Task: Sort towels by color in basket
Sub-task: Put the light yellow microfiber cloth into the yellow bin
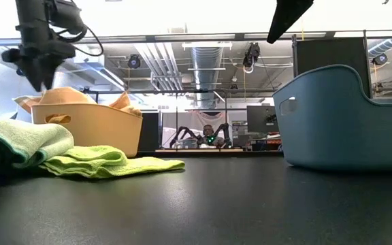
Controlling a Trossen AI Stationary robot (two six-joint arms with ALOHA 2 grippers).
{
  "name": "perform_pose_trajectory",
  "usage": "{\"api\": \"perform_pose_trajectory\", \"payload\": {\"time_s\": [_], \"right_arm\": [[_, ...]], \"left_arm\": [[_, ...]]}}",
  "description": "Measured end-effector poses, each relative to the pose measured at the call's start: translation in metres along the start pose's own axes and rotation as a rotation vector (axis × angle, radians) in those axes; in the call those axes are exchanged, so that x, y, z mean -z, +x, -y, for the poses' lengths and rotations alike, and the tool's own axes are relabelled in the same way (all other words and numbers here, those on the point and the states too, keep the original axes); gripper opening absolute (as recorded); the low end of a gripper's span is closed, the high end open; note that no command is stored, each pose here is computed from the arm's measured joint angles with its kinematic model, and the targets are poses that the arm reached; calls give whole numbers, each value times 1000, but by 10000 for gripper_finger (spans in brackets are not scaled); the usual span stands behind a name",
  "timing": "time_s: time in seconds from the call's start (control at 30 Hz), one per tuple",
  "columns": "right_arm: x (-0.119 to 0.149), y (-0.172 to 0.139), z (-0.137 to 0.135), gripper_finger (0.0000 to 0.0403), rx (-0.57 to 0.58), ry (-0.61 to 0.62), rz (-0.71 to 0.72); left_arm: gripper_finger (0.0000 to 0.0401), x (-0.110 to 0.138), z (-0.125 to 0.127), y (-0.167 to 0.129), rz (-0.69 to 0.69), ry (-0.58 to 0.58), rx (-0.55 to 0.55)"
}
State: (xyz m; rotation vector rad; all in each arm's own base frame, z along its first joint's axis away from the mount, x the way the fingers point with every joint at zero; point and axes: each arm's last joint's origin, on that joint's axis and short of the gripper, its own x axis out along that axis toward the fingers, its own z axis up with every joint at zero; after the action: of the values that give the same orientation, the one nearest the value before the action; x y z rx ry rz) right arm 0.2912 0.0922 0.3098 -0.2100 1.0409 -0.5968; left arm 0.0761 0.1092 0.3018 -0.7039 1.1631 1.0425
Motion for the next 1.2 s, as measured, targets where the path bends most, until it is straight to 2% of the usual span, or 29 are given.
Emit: {"api": "perform_pose_trajectory", "payload": {"time_s": [0.1,0.2,0.33,0.43,0.5,0.57,0.7,0.83,1.07,1.2], "right_arm": [[0,0,0,245,0,1,1],[0,0,0,244,-1,2,2],[0,0,0,250,-1,2,2],[0,0,0,255,-1,2,2],[0,0,0,258,-1,2,2],[0,0,0,261,-1,1,2],[0,0,0,263,-1,0,2],[0,0,0,255,-1,0,2],[0,0,0,240,-1,1,3],[0,0,0,235,-2,2,4]], "left_arm": [[155,10,-2,1,-112,85,-24],[135,14,-5,8,-175,108,-117],[81,16,-2,27,-244,120,-131],[22,12,-1,43,-247,127,-170],[8,7,1,49,-195,113,-166],[12,1,4,50,-145,108,-104],[3,-10,11,45,-47,95,91],[1,-18,20,41,60,139,255],[0,-35,41,48,246,169,459],[0,-49,49,73,295,116,480]]}}
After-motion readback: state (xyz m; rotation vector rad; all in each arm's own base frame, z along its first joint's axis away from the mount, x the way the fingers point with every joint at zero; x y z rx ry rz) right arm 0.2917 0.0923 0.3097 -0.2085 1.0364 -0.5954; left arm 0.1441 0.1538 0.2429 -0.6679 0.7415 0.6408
